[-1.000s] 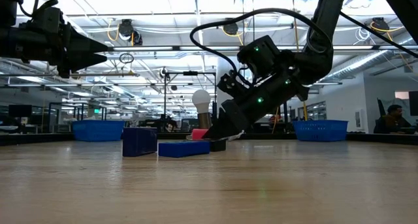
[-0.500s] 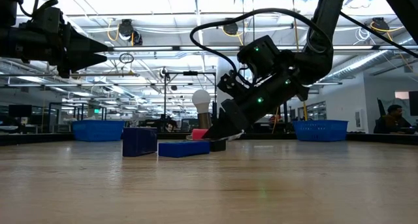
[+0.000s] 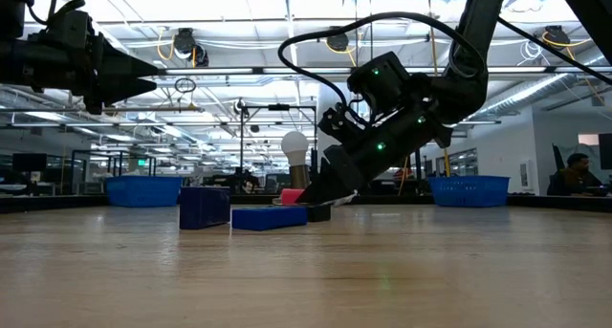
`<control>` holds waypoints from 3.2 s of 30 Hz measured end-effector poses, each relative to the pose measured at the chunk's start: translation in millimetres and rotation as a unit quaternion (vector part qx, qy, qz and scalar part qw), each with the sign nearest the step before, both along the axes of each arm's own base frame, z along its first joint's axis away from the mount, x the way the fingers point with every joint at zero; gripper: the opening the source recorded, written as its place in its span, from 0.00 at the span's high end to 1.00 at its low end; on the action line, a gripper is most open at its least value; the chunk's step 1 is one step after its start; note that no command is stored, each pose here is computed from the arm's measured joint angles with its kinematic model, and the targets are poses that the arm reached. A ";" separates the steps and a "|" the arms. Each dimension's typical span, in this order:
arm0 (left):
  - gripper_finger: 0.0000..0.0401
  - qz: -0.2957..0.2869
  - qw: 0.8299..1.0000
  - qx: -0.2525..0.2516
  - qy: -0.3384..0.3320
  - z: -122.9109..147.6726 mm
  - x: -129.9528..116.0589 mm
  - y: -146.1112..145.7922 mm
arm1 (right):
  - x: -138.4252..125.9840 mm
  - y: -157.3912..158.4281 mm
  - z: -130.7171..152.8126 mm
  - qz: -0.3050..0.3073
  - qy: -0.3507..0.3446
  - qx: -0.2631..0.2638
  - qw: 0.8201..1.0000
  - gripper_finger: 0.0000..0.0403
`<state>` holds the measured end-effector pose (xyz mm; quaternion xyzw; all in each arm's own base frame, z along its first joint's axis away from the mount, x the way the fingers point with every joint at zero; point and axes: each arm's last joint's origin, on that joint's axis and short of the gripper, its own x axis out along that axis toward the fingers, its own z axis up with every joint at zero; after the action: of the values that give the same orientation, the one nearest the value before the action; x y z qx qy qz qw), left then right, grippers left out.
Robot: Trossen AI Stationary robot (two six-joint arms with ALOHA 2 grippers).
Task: Pick & Place Office items
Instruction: Put the pink charger adapter into the right blue bin
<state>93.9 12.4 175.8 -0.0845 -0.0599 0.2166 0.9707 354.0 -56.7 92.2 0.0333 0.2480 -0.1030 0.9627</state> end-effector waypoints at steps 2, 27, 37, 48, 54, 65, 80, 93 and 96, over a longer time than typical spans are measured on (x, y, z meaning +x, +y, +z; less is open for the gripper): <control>0.47 0.000 1.000 0.000 0.000 0.0 0.0 0.0 | 0.0 0.0 0.0 0.000 0.000 0.000 1.000 0.60; 0.47 0.000 1.000 0.000 0.000 0.0 0.0 0.0 | 0.0 0.1 0.0 0.000 0.000 0.000 1.000 0.60; 0.47 0.000 1.000 0.000 0.000 0.0 0.0 0.0 | 0.0 0.1 0.0 0.000 0.000 0.000 1.000 0.60; 0.47 0.000 1.000 0.000 0.000 0.0 0.0 0.0 | 0.0 0.1 0.0 0.001 0.000 0.000 1.000 0.60; 0.47 0.000 1.000 0.000 0.000 0.0 0.0 0.0 | 0.0 0.2 -0.1 0.001 0.000 0.000 1.000 0.61; 0.47 0.000 1.000 0.000 0.000 0.0 0.0 0.0 | 0.0 0.1 -0.2 0.001 0.000 0.000 1.000 0.61; 0.47 0.000 1.000 0.000 0.000 0.0 0.0 0.0 | 0.0 0.3 -0.2 0.001 0.001 0.000 1.000 0.61; 0.47 0.000 1.000 0.000 0.000 0.0 0.0 0.0 | 0.1 0.3 -0.1 0.001 0.000 0.000 1.000 0.61; 0.47 0.000 1.000 0.000 0.000 0.0 0.0 0.0 | 0.1 0.3 -0.2 0.001 0.001 0.000 1.000 0.61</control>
<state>93.9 12.4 175.8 -0.0845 -0.0598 0.2167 0.9707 354.0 -56.4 92.0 0.0330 0.2487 -0.1024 0.9626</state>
